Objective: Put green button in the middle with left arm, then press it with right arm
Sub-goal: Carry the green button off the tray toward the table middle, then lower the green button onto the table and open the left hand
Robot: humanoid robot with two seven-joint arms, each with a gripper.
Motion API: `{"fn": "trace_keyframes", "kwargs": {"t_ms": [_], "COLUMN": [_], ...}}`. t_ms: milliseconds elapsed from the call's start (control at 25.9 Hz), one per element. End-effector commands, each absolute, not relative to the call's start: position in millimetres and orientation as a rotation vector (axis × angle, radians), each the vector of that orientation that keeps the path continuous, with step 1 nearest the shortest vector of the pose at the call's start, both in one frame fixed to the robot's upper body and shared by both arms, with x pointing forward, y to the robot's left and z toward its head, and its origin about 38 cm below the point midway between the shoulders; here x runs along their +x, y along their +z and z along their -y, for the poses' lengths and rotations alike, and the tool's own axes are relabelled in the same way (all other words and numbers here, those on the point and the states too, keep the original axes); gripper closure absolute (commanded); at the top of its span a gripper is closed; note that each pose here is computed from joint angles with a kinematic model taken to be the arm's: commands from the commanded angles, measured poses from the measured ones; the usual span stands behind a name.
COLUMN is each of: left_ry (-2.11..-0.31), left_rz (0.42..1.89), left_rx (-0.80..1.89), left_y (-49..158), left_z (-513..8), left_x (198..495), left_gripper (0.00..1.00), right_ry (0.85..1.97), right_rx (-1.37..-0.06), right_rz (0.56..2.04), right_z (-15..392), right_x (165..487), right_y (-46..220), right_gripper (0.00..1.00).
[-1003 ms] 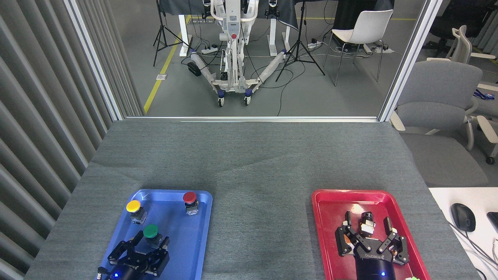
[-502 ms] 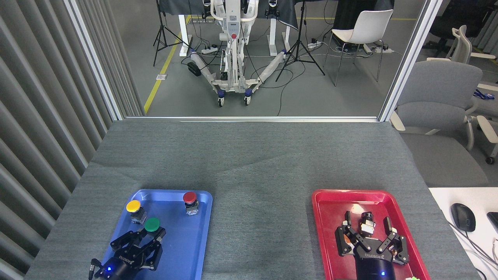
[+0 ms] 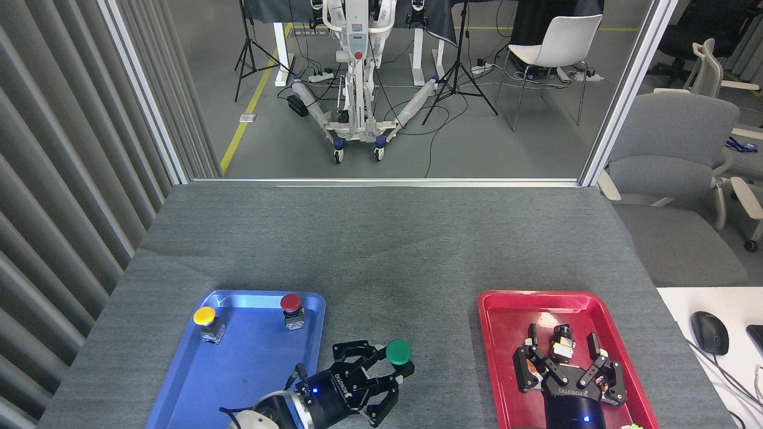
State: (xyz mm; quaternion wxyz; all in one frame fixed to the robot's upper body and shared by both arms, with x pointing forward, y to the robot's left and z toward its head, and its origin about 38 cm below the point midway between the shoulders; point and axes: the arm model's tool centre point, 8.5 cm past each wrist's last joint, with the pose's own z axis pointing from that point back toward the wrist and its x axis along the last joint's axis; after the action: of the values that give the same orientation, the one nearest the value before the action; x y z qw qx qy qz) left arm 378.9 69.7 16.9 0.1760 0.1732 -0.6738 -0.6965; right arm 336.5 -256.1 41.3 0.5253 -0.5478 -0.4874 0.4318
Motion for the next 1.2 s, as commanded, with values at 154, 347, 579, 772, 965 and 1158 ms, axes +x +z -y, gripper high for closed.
{"fn": "trace_keyframes", "kwargs": {"t_ms": [154,347,579,772,965,1158], "left_ry": [-1.950,-1.950,-1.947,-1.904,-1.885,-1.879], "left_rz": [1.792,1.735,1.698,1.645,1.649,1.637], "left_rx": [0.575,0.586,0.568,0.667,0.679,0.706], "left_y": [-1.1,-11.6,-24.7,-30.3,-29.3,-29.5], "left_z": [-24.1,-35.4,-41.8,-52.3,-47.2,-49.9], "left_x": [383.8,392.2,391.8,395.2,394.6,396.1], "left_gripper": [1.00,1.00,1.00,0.89,0.52,0.34], "right_ry": [1.032,1.034,1.033,1.033,1.034,1.032], "right_rx": [-1.311,-1.309,-1.310,-1.310,-1.309,-1.311], "right_rz": [1.165,1.165,1.166,1.166,1.167,1.165], "right_z": [256.2,256.1,256.0,255.6,255.5,256.2], "right_x": [336.4,336.4,336.5,336.5,336.5,336.4], "right_y": [41.3,40.8,41.4,41.3,41.3,41.3], "right_gripper": [0.00,0.00,0.00,0.00,0.00,0.00]}}
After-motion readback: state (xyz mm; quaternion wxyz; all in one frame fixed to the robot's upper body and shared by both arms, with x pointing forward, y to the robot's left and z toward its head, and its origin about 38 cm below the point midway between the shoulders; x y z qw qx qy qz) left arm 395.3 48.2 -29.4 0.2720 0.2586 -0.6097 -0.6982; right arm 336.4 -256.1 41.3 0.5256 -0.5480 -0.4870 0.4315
